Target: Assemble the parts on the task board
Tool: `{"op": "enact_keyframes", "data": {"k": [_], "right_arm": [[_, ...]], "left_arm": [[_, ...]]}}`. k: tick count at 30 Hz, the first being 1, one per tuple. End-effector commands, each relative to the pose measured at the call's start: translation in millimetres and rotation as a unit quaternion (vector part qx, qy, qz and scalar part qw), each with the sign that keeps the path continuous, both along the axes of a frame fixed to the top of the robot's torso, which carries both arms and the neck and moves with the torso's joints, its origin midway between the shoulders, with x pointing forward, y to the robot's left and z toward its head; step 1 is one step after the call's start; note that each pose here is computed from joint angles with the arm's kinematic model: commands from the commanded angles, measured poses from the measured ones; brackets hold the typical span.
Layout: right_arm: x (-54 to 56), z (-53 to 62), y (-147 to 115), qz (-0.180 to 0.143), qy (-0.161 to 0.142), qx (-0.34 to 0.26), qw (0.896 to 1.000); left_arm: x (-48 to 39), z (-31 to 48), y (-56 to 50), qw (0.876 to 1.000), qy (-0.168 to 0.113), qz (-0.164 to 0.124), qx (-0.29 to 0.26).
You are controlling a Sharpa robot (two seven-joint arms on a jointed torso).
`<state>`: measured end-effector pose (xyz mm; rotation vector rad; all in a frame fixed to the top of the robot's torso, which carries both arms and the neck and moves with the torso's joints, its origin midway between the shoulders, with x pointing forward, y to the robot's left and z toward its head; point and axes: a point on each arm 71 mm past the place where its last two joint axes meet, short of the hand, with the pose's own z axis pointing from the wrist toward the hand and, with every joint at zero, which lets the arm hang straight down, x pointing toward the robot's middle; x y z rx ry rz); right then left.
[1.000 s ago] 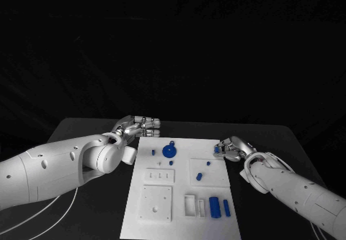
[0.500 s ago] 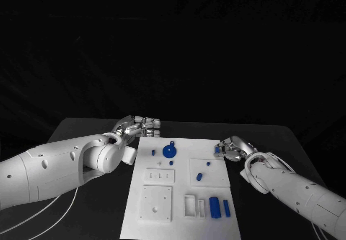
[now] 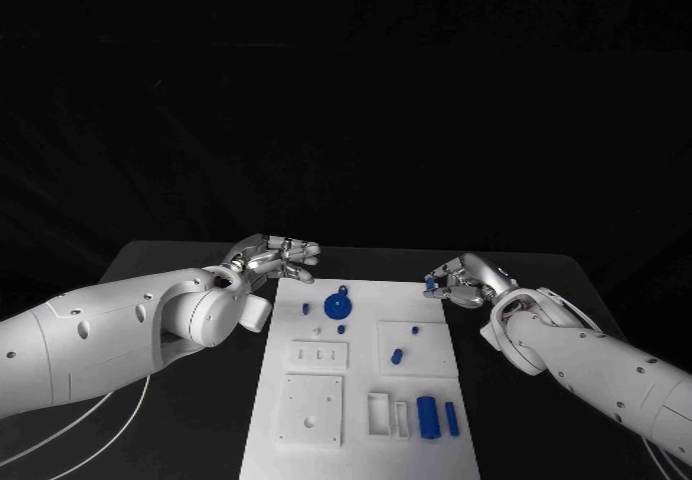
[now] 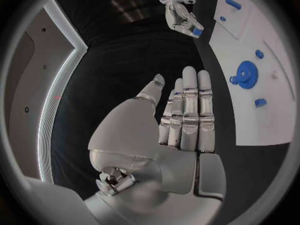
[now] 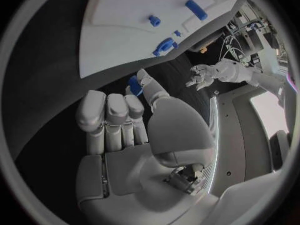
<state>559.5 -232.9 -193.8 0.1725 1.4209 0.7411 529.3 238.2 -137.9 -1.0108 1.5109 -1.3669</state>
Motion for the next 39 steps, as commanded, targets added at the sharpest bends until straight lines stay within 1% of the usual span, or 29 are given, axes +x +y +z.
{"op": "enact_keyframes", "data": {"k": [1, 7, 9, 13, 14, 18, 22, 26, 32, 39], "right_arm": [[-2.9, 3.5, 5.4, -0.012, 0.009, -0.022, 1.000], [-11.0, 15.0, 26.3, -0.005, 0.024, -0.041, 0.999], [-15.3, 19.6, 39.0, 0.005, 0.029, -0.046, 0.999], [-22.0, 24.6, 56.7, 0.012, 0.028, -0.055, 0.998], [-22.8, 25.0, 58.6, 0.011, 0.028, -0.057, 0.998], [-30.0, 28.5, 76.0, 0.006, 0.020, -0.075, 0.997], [-36.4, 31.0, 93.2, 0.005, 0.020, -0.088, 0.996], [-41.5, 31.7, 106.7, 0.005, 0.022, -0.097, 0.995], [-45.4, 31.9, 118.0, 0.006, 0.024, -0.102, 0.994], [-47.3, 32.1, 125.8, 0.011, 0.025, -0.103, 0.994]], "left_arm": [[-0.4, -1.4, -7.1, 0.999, 0.022, -0.025, 0.035], [2.8, -6.1, -21.7, 0.994, 0.058, -0.040, 0.087], [3.0, -9.3, -28.6, 0.990, 0.080, -0.049, 0.106], [3.0, -11.8, -37.7, 0.985, 0.100, -0.060, 0.127], [3.0, -12.1, -38.7, 0.985, 0.102, -0.061, 0.129], [3.1, -13.9, -49.1, 0.980, 0.114, -0.072, 0.144], [2.4, -15.5, -60.1, 0.977, 0.122, -0.085, 0.154], [2.1, -16.7, -68.9, 0.974, 0.130, -0.092, 0.160], [1.4, -18.0, -77.7, 0.972, 0.137, -0.099, 0.165], [-0.1, -19.0, -84.9, 0.969, 0.140, -0.108, 0.173]]}}
